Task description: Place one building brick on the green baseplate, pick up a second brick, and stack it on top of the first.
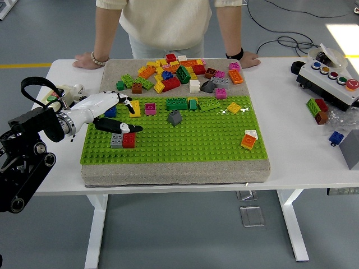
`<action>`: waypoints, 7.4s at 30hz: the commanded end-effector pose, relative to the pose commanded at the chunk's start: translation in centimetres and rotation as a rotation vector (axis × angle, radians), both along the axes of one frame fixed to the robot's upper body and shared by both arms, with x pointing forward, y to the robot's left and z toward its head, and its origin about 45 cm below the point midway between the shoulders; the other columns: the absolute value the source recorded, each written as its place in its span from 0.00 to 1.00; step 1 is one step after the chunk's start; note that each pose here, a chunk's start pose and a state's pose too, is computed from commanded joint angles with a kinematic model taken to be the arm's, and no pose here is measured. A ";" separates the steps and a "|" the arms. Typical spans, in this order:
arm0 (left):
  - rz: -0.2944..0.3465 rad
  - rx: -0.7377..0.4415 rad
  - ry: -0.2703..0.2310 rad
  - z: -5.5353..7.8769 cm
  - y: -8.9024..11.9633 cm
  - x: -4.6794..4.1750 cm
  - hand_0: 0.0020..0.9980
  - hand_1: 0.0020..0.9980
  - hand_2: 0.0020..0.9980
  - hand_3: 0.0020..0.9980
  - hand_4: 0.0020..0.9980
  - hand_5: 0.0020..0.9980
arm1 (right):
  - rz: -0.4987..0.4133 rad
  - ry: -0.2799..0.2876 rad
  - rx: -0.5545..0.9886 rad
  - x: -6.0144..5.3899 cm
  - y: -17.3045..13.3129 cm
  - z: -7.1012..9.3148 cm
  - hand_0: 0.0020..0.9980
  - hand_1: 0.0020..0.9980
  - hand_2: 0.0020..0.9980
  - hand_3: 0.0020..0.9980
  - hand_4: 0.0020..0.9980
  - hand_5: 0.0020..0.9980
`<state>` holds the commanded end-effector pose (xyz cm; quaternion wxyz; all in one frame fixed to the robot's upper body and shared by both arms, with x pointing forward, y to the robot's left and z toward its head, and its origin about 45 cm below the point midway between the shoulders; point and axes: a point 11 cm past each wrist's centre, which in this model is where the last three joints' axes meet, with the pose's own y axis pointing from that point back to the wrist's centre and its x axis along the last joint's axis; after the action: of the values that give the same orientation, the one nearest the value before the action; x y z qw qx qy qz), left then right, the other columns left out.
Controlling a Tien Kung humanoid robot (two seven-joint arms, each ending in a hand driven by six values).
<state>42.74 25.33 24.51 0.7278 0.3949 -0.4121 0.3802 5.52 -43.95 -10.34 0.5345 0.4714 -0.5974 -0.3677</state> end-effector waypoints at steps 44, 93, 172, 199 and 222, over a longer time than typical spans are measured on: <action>0.030 -0.128 -0.094 1.7 -0.6 -0.42 0.98 0.81 0.79 0.80 1.00 0.52 | -0.004 -0.008 -0.004 0.4 -0.2 0.1 0.76 0.69 0.73 0.75 1.00 0.50; -0.073 0.020 -0.068 -0.1 -2.4 -0.60 0.90 0.76 0.72 0.75 1.00 0.25 | 0.008 -0.011 -0.005 0.8 -0.1 0.2 0.76 0.69 0.73 0.75 1.00 0.50; -0.046 -0.010 0.026 -0.7 -3.9 2.05 0.80 0.77 0.75 0.81 1.00 0.12 | 0.001 -0.014 -0.004 0.8 -0.1 0.2 0.76 0.69 0.73 0.75 1.00 0.50; 0.028 -0.027 -0.004 -1.8 -4.8 4.28 0.77 0.71 0.60 0.60 0.78 0.01 | 0.004 -0.017 -0.006 1.0 -0.3 0.3 0.76 0.69 0.73 0.75 1.00 0.50; 0.037 -0.031 0.069 -3.3 -5.5 3.88 0.81 0.75 0.71 0.77 0.99 0.10 | 0.014 -0.013 -0.008 1.0 -0.2 0.2 0.76 0.69 0.73 0.76 1.00 0.50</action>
<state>46.62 19.81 21.23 0.7404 0.4039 -0.3734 0.3862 6.52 -44.18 -10.10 0.5350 0.4760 -0.5988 -0.3586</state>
